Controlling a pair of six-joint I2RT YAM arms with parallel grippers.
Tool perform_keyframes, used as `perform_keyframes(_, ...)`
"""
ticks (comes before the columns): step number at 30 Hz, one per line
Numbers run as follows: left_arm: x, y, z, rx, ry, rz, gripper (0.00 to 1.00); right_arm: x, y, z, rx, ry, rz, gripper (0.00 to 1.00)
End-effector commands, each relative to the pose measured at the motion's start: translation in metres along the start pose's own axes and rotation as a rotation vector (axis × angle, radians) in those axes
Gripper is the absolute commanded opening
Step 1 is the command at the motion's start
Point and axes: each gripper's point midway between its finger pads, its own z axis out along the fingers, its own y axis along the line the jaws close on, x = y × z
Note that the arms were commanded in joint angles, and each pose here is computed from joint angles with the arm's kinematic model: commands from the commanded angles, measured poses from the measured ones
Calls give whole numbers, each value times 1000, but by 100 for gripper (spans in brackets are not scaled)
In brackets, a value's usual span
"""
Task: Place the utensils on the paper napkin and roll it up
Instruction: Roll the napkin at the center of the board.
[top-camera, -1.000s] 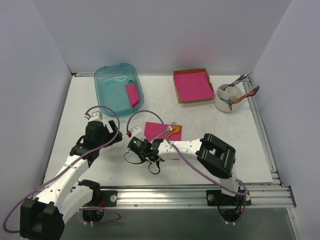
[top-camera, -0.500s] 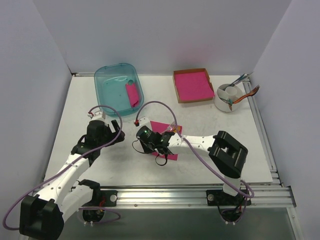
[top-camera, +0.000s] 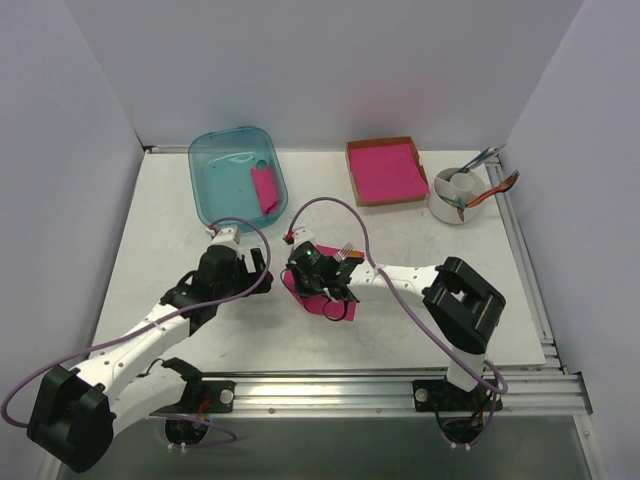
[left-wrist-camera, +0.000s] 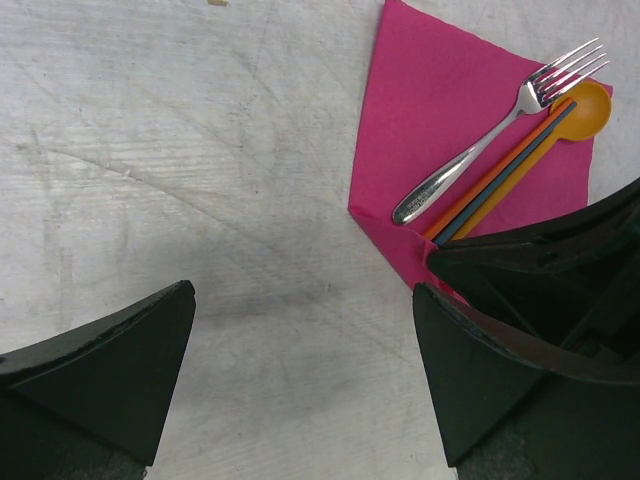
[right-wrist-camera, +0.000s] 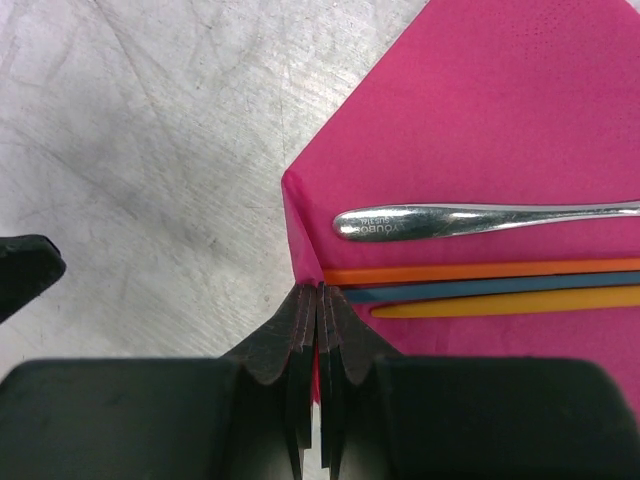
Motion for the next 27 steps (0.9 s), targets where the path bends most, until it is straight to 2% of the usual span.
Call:
perform_keyframes(1,-25,-17,1,38,-84,-31,100,-20,2,-11,-43,-59,20,0)
perform_keyframes(2,-24,-18,1,39,-83,-40,100,-20,0,-10,-43,-57,25,0)
perform_keyframes(4,-24,-19,2,49,-83,-48,93,-19,-3,-10,-47,-56,29,0)
perform_keyframes(9,-22,-22,4,62,-81,-69,89,-23,-15,-9,-30,-72,47,0)
perform_keyframes(16,-19,-31,10,98,-70,-56,88,-24,-21,-11,-51,-70,65,0)
perform_keyframes(27,-35,-50,15,206,-218,-3,88,-23,-31,-12,-62,-76,86,0)
